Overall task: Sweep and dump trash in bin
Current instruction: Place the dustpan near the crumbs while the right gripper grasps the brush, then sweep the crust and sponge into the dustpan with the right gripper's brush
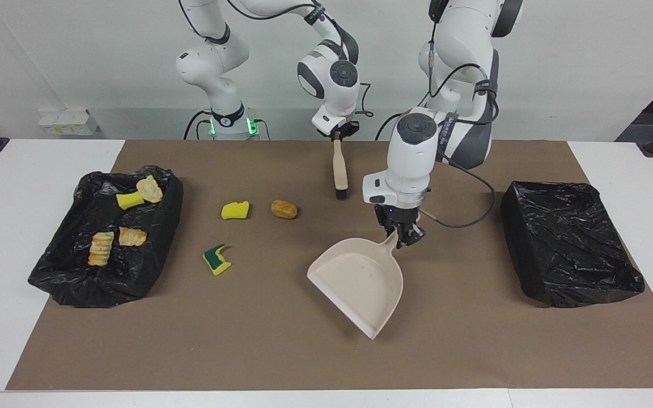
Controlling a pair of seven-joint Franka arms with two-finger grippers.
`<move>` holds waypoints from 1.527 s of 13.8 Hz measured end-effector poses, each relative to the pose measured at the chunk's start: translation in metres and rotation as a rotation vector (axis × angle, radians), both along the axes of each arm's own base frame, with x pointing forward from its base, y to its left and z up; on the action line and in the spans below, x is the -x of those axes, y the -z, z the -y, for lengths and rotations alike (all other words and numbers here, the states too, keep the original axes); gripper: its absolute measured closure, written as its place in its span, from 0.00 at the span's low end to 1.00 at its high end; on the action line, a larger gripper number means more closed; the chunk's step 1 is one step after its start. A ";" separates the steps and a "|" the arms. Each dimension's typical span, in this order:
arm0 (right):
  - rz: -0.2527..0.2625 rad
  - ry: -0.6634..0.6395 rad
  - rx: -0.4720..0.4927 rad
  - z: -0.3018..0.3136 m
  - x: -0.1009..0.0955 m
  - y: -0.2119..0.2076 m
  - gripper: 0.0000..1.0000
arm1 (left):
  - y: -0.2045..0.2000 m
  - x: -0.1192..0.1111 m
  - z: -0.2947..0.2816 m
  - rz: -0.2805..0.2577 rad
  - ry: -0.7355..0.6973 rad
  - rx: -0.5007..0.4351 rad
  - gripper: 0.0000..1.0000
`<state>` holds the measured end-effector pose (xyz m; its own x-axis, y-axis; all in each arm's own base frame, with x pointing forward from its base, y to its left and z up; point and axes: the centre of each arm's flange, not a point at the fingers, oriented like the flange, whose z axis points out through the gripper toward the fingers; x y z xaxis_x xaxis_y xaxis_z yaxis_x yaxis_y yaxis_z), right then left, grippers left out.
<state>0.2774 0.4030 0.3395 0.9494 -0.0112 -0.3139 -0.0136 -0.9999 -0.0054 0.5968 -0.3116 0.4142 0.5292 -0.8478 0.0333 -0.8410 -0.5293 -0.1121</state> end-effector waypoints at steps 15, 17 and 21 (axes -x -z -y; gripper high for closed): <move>-0.082 0.251 0.188 0.220 -0.168 -0.057 0.74 | 0.037 0.041 -0.017 -0.108 0.398 -0.072 0.69; -0.104 0.272 0.235 0.246 -0.158 -0.043 0.74 | 0.039 0.049 -0.021 -0.112 0.401 -0.074 0.69; -0.136 0.245 0.294 0.282 -0.114 -0.026 0.74 | 0.042 0.063 -0.022 -0.099 0.424 -0.085 0.69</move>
